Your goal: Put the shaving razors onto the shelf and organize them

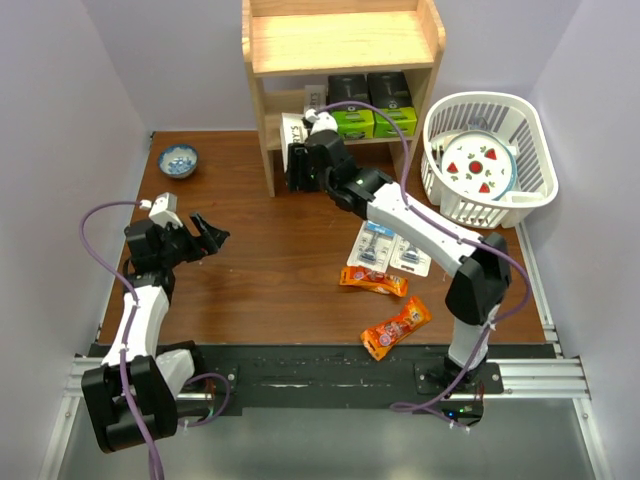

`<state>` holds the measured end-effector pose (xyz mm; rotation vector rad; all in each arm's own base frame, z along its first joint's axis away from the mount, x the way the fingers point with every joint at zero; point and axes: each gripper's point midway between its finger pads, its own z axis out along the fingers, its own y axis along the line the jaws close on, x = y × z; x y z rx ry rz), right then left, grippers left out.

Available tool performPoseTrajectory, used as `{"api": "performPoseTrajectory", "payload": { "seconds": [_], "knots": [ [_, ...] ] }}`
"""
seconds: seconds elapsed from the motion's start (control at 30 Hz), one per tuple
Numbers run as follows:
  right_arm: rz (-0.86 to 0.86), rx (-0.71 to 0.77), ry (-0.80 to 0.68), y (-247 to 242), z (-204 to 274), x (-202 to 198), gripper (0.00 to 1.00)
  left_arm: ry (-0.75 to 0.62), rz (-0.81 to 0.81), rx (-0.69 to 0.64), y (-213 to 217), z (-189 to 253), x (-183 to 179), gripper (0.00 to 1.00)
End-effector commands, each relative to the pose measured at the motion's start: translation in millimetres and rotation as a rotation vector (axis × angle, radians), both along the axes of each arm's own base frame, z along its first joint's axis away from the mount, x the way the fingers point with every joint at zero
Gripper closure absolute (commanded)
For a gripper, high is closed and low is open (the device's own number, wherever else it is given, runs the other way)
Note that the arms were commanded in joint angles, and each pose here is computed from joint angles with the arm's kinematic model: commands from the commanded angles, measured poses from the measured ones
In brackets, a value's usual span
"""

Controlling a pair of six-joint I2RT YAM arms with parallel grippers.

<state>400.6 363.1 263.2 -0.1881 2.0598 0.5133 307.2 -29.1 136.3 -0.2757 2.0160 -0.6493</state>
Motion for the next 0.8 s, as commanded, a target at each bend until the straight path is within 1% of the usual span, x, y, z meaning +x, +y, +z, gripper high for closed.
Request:
{"api": "performPoseTrajectory", "payload": {
  "seconds": [0.0, 0.2, 0.53, 0.6, 0.77],
  "knots": [
    [-0.101, 0.058, -0.169, 2.6, 49.2, 36.4, 0.57, -0.064, -0.010, -0.002, -0.4, 15.3, 4.7, 0.13],
    [-0.113, 0.070, -0.203, 15.1, 53.5, 55.2, 0.56, -0.048, -0.014, -0.017, -3.8, 6.2, -2.4, 0.13],
    [-0.124, 0.075, -0.214, 28.1, 44.8, 72.4, 0.55, -0.033, -0.015, -0.018, -5.2, 1.1, -8.0, 0.13],
    [-0.127, 0.078, -0.233, 29.6, 51.2, 76.0, 0.54, -0.035, -0.014, -0.017, -4.8, 0.8, -8.4, 0.13],
    [-0.143, 0.070, -0.253, 33.0, 46.6, 91.4, 0.51, -0.034, -0.014, -0.021, -5.6, -0.6, -10.1, 0.13]
  ]
}}
